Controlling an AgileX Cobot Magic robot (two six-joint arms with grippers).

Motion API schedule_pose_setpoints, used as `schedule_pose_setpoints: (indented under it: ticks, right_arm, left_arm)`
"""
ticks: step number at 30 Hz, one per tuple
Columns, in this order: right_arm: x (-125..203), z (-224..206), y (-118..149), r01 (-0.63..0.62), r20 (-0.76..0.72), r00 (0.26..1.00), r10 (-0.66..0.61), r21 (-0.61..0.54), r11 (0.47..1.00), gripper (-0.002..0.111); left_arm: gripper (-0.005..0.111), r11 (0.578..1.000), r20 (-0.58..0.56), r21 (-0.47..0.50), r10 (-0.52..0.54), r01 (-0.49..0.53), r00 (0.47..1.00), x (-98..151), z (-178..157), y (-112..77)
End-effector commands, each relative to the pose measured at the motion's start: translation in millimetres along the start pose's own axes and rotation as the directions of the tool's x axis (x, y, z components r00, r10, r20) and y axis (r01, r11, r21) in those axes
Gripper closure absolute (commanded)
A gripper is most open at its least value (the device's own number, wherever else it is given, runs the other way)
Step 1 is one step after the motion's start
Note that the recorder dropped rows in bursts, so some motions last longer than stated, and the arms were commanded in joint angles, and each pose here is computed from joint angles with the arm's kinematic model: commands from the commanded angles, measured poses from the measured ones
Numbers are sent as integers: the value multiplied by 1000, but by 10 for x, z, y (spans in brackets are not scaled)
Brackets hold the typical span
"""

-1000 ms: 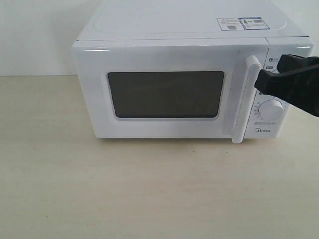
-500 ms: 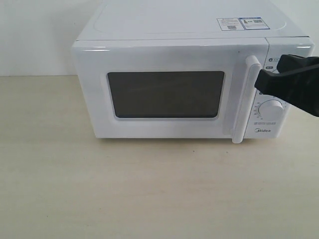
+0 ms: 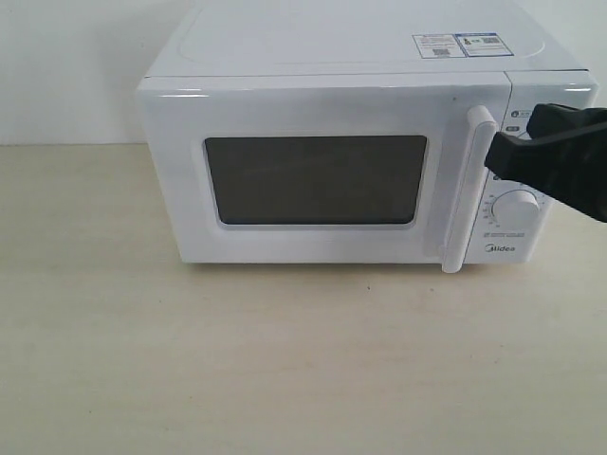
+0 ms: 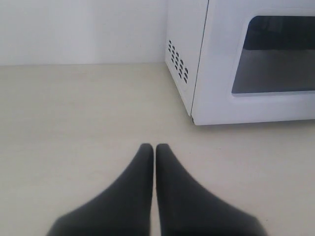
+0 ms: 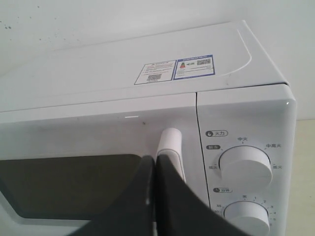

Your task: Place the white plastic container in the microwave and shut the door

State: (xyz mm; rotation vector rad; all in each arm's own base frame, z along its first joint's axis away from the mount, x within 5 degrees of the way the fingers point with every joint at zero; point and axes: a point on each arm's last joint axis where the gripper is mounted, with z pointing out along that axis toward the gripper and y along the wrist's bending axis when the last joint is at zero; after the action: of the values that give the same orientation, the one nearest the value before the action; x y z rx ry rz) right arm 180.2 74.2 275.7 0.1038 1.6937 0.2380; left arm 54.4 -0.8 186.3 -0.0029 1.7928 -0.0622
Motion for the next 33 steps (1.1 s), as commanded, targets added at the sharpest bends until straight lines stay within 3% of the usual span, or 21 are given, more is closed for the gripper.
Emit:
schedule_pose_setpoints:
  ticks: [1, 12, 16, 20, 33]
  right_arm:
    - [4, -5, -26, 5, 3, 1000, -5, 13, 1000, 108]
    - [-229, -233, -81, -48, 108, 993, 51, -32, 998, 108]
    - [-331, -436, -142, 31, 115, 993, -21, -81, 996, 108]
    - [-413, -666, -256, 13, 144, 990, 2, -105, 994, 108]
    - [22, -1247, -740, -116, 350, 929, 121, -34, 993, 108]
  left_arm:
    - [103, 1000, -1, -2, 3, -3, 1000, 11, 1, 2]
    - [103, 1000, -1, -2, 3, -3, 1000, 11, 1, 2]
    - [103, 1000, -1, -2, 3, -3, 1000, 11, 1, 2]
    - [103, 1000, -1, -2, 3, -3, 1000, 11, 1, 2]
    - [103, 1000, -1, -2, 3, -3, 1000, 11, 1, 2]
